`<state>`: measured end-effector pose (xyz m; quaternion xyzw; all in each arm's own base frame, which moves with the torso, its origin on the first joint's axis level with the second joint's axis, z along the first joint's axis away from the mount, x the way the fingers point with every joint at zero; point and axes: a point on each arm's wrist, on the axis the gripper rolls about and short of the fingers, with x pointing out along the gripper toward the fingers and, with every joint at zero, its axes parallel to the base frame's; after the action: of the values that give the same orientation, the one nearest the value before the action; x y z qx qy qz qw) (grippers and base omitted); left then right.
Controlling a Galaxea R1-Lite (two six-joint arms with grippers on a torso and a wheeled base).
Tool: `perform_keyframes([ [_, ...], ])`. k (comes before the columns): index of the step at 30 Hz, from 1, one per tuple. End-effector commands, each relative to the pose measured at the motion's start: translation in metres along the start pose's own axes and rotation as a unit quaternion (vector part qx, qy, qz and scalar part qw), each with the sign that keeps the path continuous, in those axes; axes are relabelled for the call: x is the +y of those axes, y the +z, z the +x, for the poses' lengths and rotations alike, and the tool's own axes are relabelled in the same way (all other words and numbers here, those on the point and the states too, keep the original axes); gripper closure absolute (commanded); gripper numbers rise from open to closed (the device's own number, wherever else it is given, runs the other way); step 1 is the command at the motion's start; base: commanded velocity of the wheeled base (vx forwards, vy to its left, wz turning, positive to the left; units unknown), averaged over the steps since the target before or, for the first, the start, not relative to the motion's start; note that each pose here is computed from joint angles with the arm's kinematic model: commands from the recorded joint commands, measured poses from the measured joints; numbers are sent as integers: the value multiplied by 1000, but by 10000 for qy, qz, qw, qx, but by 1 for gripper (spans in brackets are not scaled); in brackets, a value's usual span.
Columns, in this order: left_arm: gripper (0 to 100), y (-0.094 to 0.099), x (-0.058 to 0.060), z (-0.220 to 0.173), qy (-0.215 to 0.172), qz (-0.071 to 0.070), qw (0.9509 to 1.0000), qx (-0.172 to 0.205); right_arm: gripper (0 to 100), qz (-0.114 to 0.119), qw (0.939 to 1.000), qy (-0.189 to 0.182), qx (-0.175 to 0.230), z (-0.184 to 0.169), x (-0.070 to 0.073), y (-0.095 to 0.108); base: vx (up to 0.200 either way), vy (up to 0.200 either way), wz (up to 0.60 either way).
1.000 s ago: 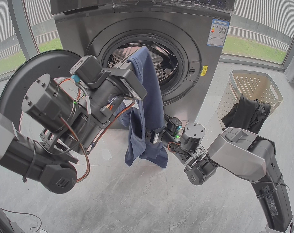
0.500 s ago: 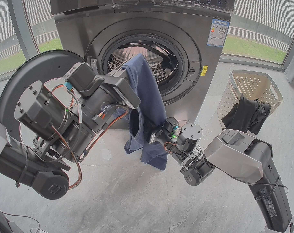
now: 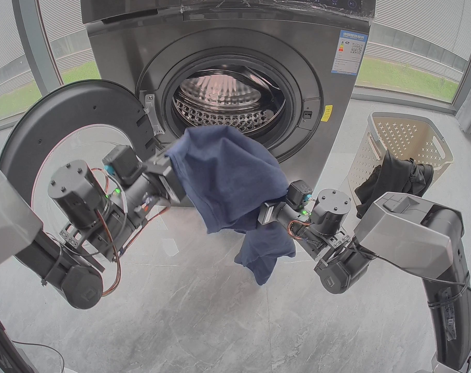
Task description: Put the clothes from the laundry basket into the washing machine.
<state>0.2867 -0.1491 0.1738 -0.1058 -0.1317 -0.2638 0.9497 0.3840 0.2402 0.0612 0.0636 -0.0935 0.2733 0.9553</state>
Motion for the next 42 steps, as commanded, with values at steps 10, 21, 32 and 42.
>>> perform_keyframes([
  [10,100,-125,26,-35,52,-16,9730,2309,100,116,9983,-27,-568,2,17,54,0,0,0],
  [21,100,-167,31,-39,78,-14,9597,2810,100,170,9978,11,-646,5,30,58,0,0,0],
  [32,0,-161,23,-51,24,-58,9550,2966,100,128,9978,-107,-649,5,19,59,0,0,0],
  [42,0,-135,7,-76,-348,-52,9494,3120,100,81,9971,-273,-702,12,4,62,0,0,0],
])
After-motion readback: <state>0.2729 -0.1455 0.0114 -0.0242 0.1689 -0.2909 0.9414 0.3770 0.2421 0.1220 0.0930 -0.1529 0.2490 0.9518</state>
